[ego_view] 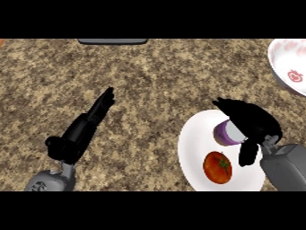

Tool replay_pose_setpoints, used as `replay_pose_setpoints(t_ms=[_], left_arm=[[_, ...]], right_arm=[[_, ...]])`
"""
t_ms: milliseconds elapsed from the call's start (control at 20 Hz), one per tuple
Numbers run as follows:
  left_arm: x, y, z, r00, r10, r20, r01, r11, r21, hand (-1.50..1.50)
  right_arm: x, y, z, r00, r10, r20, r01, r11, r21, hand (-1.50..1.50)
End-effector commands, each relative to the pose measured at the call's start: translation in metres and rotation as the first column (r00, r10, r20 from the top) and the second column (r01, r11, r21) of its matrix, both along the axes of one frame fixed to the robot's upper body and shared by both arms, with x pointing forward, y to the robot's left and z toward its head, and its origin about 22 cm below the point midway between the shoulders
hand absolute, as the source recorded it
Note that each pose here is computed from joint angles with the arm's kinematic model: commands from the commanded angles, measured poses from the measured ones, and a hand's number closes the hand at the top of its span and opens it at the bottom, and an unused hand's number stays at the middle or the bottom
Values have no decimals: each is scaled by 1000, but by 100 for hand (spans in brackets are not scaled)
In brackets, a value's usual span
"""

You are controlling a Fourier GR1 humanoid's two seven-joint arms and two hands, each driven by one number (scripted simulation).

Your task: Pick the can from the plate and place it in the bowl

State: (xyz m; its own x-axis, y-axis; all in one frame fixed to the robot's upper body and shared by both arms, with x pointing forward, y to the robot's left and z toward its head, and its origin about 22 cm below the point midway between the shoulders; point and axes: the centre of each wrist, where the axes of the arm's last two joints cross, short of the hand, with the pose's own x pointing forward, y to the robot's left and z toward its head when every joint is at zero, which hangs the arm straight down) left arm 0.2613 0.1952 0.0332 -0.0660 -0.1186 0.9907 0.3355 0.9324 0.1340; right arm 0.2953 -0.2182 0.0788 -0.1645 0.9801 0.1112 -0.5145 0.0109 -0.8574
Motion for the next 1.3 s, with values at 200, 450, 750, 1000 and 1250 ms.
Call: replay_pose_setpoints(t_ms=[200,450,750,1000,1250], left_arm=[[-1,0,18,1000,-2,-23,2,1000,-3,0],[-5,20,14,1000,5,-25,-5,1000,5,0],[8,6,-3,1000,-7,5,7,1000,11,0],[6,-8,9,999,-43,27,43,999,-13,0],[7,-16,5,996,-86,19,86,996,9,0]], right_arm=[[9,1,-16,994,93,59,-98,992,84,150],[26,3,-15,990,74,117,-84,993,78,150],[41,-14,-18,984,-75,161,59,993,103,150],[80,-45,-7,765,-639,82,630,769,109,150],[121,-33,40,554,-786,273,811,584,35,150]])
